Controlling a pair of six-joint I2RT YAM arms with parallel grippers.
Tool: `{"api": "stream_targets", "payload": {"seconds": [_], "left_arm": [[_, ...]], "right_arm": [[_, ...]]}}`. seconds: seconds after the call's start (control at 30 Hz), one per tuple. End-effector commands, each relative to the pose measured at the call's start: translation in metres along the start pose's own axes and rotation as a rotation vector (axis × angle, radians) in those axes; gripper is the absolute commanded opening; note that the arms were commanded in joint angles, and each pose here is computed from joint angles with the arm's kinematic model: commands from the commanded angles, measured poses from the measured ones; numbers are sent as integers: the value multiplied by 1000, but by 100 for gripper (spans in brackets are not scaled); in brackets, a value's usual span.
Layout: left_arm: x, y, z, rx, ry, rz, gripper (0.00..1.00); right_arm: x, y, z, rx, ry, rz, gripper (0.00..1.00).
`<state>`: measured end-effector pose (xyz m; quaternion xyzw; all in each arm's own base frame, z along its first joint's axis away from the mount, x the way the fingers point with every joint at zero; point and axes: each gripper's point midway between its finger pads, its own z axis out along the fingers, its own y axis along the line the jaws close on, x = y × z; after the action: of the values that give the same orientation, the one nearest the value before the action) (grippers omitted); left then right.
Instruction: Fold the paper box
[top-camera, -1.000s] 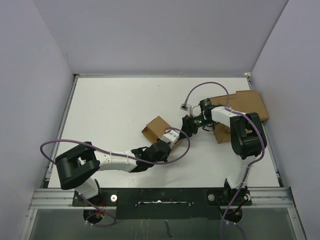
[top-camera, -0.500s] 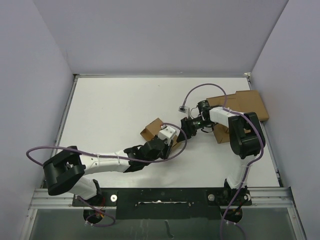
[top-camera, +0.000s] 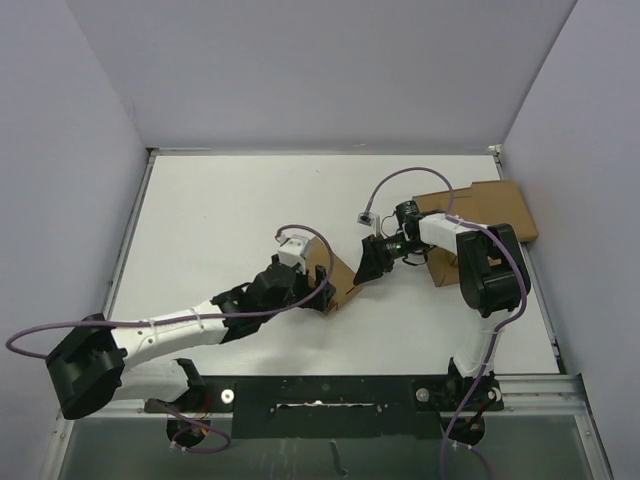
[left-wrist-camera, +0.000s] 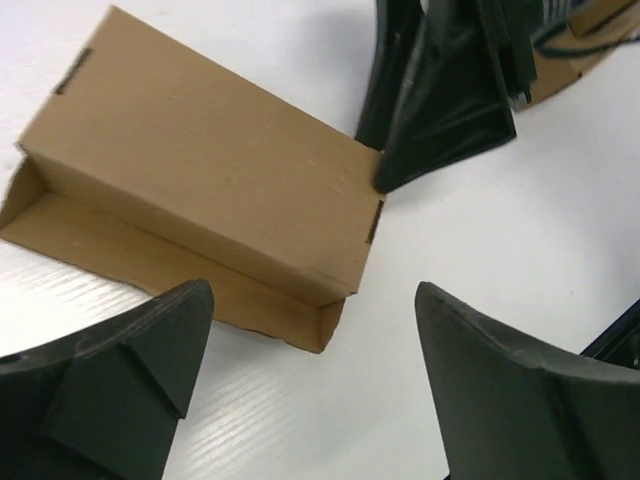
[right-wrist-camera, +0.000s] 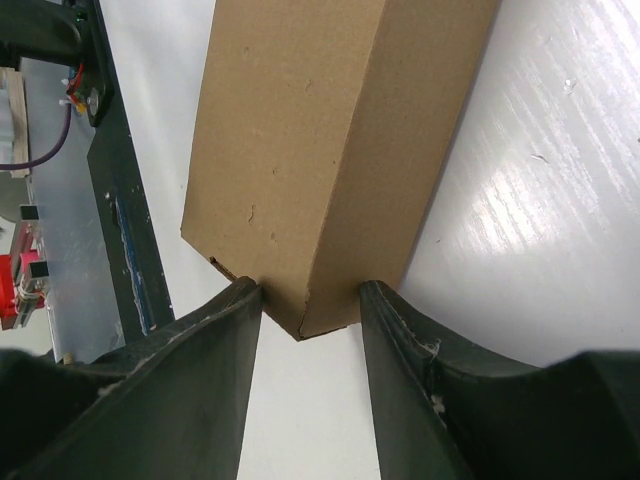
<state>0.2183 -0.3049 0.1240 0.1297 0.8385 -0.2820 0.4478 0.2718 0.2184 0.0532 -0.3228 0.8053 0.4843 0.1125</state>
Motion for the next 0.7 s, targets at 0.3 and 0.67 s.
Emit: {"api": "stream_targets", "payload": {"seconds": [0.3, 0.67], "left_arm": [[-19, 74, -36, -62, -102, -484, 98], [-22, 104, 5, -98, -149, -680, 98]], "right_arm": [[-4, 5, 2, -23, -1, -10, 44], [-3, 6, 4, -27, 5, -13, 44]]}}
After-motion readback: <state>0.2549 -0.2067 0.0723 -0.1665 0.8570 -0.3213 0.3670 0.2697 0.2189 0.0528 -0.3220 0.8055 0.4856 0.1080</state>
